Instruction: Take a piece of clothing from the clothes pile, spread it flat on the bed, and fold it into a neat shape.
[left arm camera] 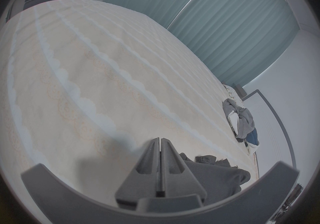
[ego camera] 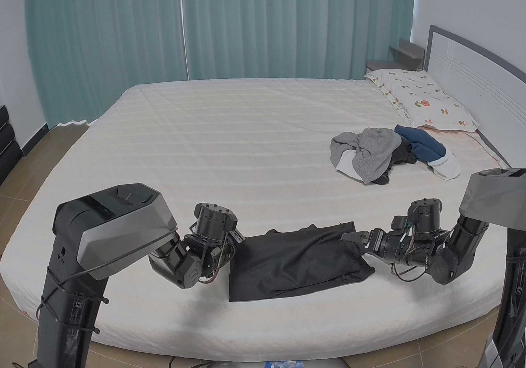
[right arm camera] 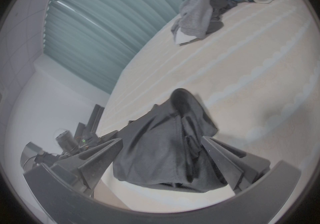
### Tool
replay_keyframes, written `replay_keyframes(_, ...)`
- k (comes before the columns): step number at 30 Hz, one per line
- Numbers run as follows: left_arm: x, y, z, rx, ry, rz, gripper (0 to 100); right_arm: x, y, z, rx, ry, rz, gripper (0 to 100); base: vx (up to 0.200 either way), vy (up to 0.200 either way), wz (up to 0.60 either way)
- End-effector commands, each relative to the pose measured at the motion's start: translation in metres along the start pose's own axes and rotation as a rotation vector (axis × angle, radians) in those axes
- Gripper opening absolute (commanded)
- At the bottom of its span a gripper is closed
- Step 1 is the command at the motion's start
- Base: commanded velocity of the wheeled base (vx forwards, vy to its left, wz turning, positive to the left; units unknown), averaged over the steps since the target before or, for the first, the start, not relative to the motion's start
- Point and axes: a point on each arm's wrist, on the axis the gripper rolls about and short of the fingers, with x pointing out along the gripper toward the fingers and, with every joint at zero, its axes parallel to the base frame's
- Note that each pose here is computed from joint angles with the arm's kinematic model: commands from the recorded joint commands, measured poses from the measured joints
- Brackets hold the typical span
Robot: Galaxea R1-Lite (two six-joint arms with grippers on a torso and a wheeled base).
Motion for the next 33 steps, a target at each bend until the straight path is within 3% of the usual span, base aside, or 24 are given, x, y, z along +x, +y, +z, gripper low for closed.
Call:
replay_keyframes(1, 0.001, 0.002, -0.002, 0.009, 0.002, 0.007, 0, -0.010, 0.003, -0.011, -0.018, 0.040, 0.032, 100, 0.000, 0.000, 0.00)
replay_keyframes(16, 0.001, 0.002, -0.002, 0.009, 0.002, 0.007, 0, 0.003, -0.009, -0.029, -0.069, 0.106, 0.004, 100, 0.000, 0.000, 0.00)
replay_keyframes(17, 0.001, 0.001, -0.003, 0.010, 0.003, 0.006, 0, 0.005, -0.011, -0.031, -0.082, 0.111, 0.000, 0, 0.000, 0.000, 0.00)
replay_keyframes(33, 0.001, 0.002, -0.003, 0.011, 0.003, 0.008, 0, -0.026, -0.017, -0.028, -0.145, 0.098, -0.046, 0, 0.000, 0.000, 0.00)
